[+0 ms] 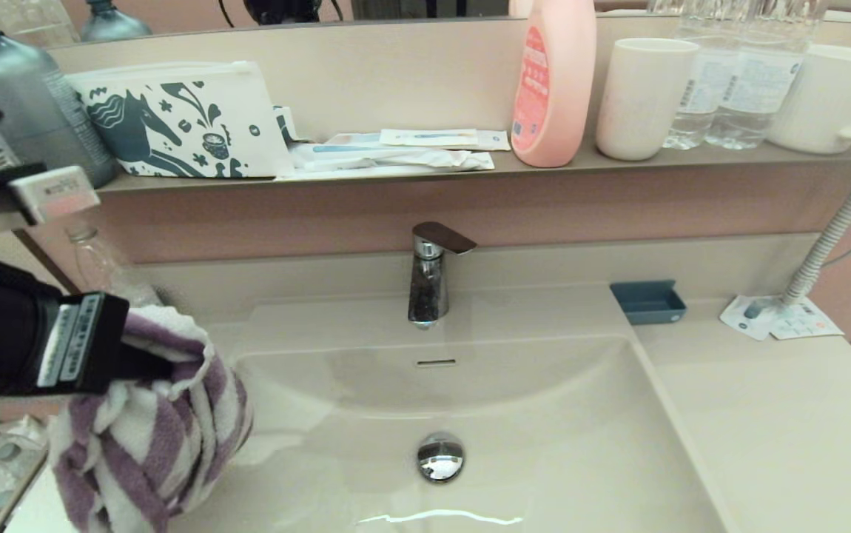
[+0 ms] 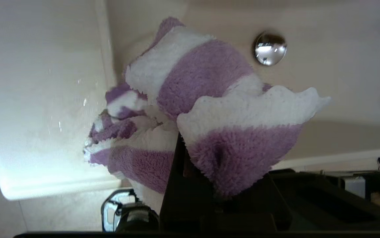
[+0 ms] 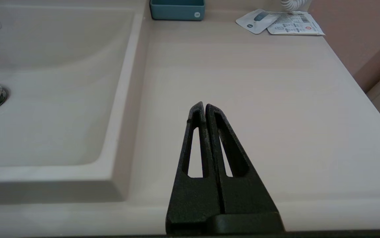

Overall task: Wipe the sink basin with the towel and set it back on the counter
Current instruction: Pick up the cloth, then wipe the sink

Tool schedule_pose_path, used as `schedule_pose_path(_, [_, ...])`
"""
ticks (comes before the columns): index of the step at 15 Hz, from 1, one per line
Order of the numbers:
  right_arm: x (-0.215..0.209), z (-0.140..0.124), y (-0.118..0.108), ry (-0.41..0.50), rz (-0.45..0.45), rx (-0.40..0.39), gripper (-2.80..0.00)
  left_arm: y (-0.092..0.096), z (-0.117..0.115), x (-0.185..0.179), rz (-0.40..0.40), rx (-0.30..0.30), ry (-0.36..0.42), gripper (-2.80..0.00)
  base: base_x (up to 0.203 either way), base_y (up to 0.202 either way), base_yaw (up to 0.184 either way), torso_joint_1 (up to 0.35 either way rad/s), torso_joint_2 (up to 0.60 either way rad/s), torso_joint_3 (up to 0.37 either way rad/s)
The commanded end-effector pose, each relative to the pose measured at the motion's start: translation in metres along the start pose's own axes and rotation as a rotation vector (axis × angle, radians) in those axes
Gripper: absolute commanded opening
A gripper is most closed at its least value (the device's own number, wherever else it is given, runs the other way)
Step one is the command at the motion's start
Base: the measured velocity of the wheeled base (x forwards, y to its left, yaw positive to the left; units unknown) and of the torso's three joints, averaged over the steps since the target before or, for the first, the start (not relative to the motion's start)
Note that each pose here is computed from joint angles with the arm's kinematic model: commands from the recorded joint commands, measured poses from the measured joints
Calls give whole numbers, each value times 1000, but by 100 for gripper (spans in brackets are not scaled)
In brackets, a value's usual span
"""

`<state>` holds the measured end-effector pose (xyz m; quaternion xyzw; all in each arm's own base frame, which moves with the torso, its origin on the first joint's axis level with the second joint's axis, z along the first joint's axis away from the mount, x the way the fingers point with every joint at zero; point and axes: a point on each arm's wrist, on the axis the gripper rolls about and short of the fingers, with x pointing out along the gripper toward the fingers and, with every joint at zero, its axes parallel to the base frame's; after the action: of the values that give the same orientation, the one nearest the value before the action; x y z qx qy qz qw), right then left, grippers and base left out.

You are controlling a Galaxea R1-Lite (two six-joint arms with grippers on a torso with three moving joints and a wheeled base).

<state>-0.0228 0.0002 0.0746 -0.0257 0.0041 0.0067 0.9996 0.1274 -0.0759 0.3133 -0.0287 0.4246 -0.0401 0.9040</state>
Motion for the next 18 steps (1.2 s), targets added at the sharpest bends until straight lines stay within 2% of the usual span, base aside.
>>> schedule_pose_path(1, [0, 0, 0, -1, 1, -1, -280, -7, 9, -6, -16, 10, -28, -280, 0, 0, 0, 0, 0, 0])
schedule_pose_path(5, [0, 0, 0, 1, 1, -1, -280, -8, 16, -31, -13, 36, -48, -280, 0, 0, 0, 0, 0, 0])
schedule_pose_path(8, [0, 0, 0, 1, 2, -1, -280, -6, 24, -47, -5, 43, -113, -280, 0, 0, 0, 0, 0, 0])
schedule_pose_path(9, [0, 0, 0, 1, 1, -1, -280, -5, 26, -53, 6, 55, -105, -280, 0, 0, 0, 0, 0, 0])
schedule_pose_path(10, [0, 0, 0, 1, 1, -1, -280, -3, 24, -55, 48, 77, -71, -280, 0, 0, 0, 0, 0, 0])
schedule_pose_path(12, [0, 0, 0, 0, 1, -1, -280, -3, 21, -55, 137, 117, -82, -280, 0, 0, 0, 0, 0, 0])
schedule_pose_path(15, [0, 0, 0, 0, 1, -1, -280, -3, 21, -56, 208, 169, -122, -280, 0, 0, 0, 0, 0, 0])
schedule_pose_path(18, [0, 0, 0, 0, 1, -1, -280, -9, 21, -59, 247, 250, -177, -280, 0, 0, 0, 0, 0, 0])
